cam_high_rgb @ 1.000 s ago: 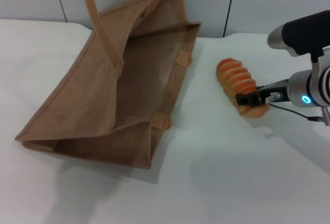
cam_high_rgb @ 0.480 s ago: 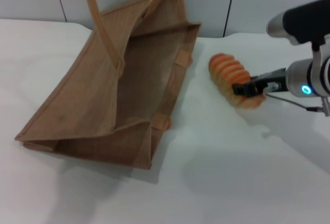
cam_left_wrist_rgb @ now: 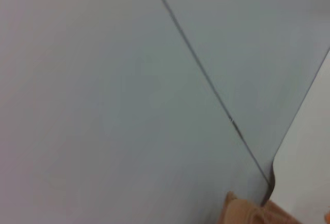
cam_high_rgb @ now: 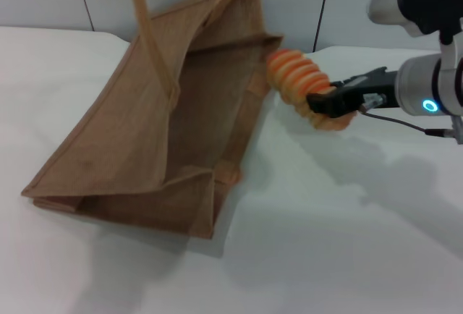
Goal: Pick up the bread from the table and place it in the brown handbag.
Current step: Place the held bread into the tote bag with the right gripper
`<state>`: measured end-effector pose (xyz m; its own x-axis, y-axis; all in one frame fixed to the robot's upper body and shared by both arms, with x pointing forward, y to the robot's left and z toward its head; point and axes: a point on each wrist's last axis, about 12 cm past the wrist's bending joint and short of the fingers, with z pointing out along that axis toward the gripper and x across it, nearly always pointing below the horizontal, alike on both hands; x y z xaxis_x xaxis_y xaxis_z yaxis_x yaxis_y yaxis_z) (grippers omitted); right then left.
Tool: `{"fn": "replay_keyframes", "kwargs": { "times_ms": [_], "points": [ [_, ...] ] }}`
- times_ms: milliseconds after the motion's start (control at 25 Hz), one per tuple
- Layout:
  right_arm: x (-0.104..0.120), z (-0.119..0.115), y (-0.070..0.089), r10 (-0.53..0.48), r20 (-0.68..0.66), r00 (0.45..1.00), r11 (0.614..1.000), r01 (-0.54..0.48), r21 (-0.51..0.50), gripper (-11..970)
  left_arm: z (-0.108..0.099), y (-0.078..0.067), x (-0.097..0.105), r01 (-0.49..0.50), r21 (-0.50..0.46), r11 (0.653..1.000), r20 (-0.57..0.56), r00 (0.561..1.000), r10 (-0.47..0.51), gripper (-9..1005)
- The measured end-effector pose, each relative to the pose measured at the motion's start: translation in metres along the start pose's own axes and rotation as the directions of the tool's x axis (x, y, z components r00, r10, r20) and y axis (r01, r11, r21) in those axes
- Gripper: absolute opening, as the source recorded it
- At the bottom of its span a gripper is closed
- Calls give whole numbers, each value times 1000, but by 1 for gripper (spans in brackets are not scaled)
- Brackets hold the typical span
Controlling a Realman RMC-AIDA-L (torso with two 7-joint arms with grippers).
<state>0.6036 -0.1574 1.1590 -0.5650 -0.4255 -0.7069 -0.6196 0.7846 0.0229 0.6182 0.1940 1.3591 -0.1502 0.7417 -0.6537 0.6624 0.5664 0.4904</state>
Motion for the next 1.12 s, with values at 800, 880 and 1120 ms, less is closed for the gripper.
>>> {"fn": "replay_keyframes", "kwargs": {
  "times_ms": [800,880,1120],
  "points": [
    [-17,25,35,-85,40,996,993,88,-81,309,17,-40,-42,-111,78,991,80,991,105,124],
    [-16,30,34,-85,42,996,994,88,-70,308,17,-45,-45,-121,88,989,86,990,113,124],
    [-14,48,31,-87,41,995,995,88,-46,307,16,-55,-53,-143,102,984,100,986,133,124]
  ]
}}
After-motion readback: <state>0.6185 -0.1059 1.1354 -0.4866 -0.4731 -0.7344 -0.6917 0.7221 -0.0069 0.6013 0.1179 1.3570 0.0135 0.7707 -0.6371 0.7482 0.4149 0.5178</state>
